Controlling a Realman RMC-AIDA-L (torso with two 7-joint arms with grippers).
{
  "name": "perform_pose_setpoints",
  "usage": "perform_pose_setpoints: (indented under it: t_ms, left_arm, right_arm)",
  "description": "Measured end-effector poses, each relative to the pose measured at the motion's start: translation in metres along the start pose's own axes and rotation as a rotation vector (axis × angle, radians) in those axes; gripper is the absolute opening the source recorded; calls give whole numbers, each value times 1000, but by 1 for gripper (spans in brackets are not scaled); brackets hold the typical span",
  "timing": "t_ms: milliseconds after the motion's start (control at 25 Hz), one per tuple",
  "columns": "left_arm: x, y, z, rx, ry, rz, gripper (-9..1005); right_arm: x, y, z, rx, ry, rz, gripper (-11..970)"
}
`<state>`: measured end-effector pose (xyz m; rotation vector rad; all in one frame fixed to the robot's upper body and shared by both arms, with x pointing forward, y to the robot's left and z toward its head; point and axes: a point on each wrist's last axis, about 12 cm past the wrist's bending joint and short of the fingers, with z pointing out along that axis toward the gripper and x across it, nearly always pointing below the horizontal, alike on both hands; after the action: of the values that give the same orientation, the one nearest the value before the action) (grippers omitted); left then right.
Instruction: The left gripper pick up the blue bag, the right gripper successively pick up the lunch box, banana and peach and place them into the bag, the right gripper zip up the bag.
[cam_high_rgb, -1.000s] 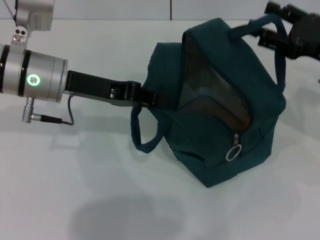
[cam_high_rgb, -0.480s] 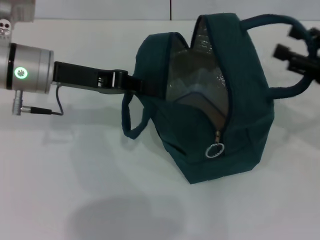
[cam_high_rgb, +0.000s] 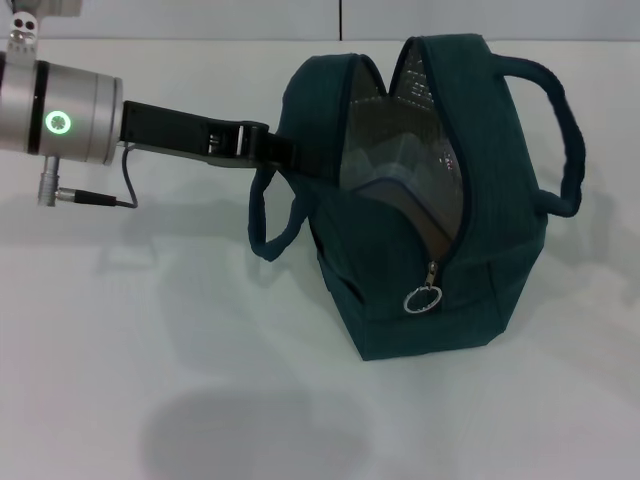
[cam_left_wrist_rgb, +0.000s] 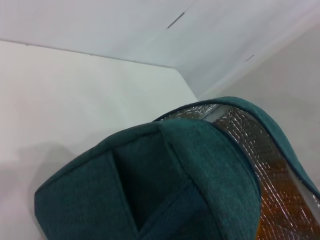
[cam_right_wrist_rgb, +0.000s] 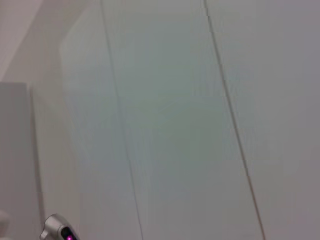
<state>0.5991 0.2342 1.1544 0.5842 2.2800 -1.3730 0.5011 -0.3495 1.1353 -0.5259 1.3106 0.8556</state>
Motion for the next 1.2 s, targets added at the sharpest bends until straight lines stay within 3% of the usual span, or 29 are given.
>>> perform_pose_setpoints:
  t_ms: [120,280,440,640,800,1200]
  left_arm:
    - [-1,1,1,-10,5,3,48]
    - [-5,0,3,-19,2,13,48]
    - [-10,0,7,-36,-2,25,49]
    - [-11,0,8,-38,0,26,49]
    - [-10,-1,10,-31,4,21,49]
    - [-7,-2,16,-16,6,11,49]
  right_arm:
    - [6,9,-1,-92,54,14,753]
    - [37,32,7,-280,212,51,749]
    - [66,47,5,-364,312,87,745]
    - [78,57,9,-437,377,119,740]
    - [86,57,26,-456,406,119,736]
    - [105,53,93,-480,449,81,726]
